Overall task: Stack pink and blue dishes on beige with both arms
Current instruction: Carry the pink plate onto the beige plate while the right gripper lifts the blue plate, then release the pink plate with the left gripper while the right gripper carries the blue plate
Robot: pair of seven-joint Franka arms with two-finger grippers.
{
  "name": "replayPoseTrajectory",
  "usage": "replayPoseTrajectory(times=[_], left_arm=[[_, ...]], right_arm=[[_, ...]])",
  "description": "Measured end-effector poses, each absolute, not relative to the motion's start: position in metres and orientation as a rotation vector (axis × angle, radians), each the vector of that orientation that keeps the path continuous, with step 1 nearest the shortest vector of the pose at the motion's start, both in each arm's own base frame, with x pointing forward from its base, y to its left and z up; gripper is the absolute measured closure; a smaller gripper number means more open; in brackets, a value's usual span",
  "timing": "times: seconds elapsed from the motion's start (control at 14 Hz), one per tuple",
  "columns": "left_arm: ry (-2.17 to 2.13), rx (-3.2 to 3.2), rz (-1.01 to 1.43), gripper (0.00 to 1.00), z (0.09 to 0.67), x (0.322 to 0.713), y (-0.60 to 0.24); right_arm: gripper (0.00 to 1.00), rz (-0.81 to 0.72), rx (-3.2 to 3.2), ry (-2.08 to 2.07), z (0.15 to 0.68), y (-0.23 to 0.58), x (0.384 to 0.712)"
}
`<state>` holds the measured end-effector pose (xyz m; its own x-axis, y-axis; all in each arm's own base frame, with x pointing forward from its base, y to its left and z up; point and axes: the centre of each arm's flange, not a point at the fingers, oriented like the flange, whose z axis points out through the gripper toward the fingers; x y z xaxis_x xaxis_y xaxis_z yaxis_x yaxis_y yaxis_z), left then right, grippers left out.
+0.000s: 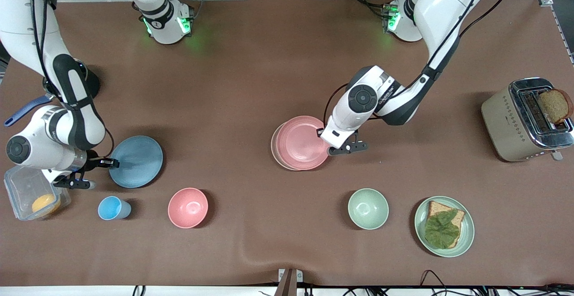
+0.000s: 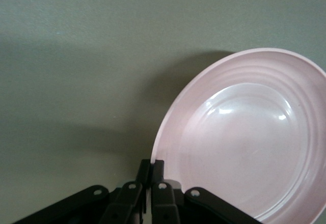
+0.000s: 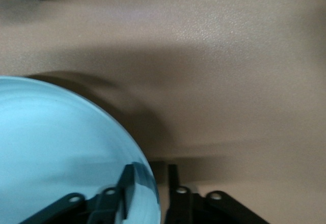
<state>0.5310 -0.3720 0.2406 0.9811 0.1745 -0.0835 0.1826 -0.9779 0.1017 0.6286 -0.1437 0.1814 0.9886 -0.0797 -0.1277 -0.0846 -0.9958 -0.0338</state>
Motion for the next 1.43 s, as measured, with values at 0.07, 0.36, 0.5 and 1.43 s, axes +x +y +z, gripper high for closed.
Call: replayPoseTrajectory(times=[0.07,0.36,0.5,1.43], left_arm=[[0.272,3.012,-0.108,0.95,0.239,0.53,-0.375],[0.278,3.004,-0.086,0.95,0.231,0.529,-0.378],[0.28,3.008,-0.074,0.95,0.23,0.53,-0.379],[0.433,2.995,-0.008,0.55,0.26,0.547,-0.376]], right_arm=[[0.85,0.196,-3.093,0.125,0.182,-0.143,0.629],[0.95,0.174,-3.089,0.098,0.194,-0.139,0.632],[0.95,0.171,-3.085,0.076,0.206,-0.137,0.634],[0.96,0.162,-3.061,-0.039,0.308,-0.09,0.639]])
